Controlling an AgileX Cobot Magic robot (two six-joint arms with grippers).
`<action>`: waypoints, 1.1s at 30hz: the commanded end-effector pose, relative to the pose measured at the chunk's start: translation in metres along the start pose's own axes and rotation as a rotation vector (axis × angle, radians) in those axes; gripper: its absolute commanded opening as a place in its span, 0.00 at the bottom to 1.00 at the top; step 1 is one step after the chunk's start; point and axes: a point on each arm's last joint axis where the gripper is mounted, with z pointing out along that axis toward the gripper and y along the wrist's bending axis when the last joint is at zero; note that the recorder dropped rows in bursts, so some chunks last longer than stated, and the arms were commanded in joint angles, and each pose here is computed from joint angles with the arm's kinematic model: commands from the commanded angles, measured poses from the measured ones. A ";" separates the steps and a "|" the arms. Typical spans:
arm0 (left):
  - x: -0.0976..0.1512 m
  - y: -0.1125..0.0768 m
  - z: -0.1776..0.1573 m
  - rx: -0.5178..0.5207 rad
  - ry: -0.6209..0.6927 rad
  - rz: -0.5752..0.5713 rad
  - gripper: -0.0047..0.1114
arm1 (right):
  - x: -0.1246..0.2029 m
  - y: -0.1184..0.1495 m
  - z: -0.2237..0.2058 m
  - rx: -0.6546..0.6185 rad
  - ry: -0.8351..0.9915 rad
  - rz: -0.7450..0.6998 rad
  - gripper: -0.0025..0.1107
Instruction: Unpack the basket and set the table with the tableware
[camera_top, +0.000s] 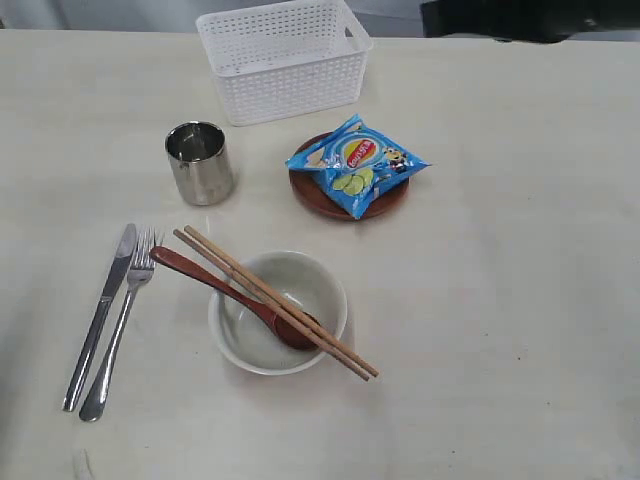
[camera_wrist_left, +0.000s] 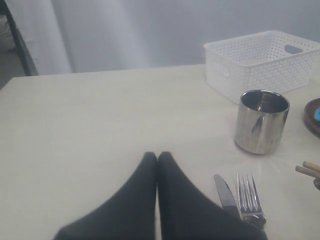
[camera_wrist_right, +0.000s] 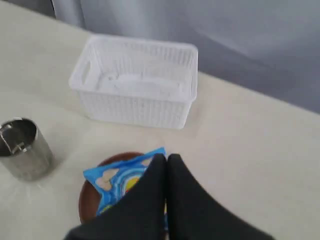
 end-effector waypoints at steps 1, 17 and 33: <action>0.001 0.000 0.000 0.000 -0.003 -0.007 0.04 | -0.004 -0.002 -0.055 0.005 -0.222 0.003 0.02; 0.001 0.000 0.000 0.000 -0.003 -0.007 0.04 | 0.044 -0.003 -0.207 0.023 -0.599 0.012 0.02; 0.001 0.000 0.000 0.000 -0.003 -0.007 0.04 | 0.087 -0.003 -0.290 0.035 -0.898 0.019 0.02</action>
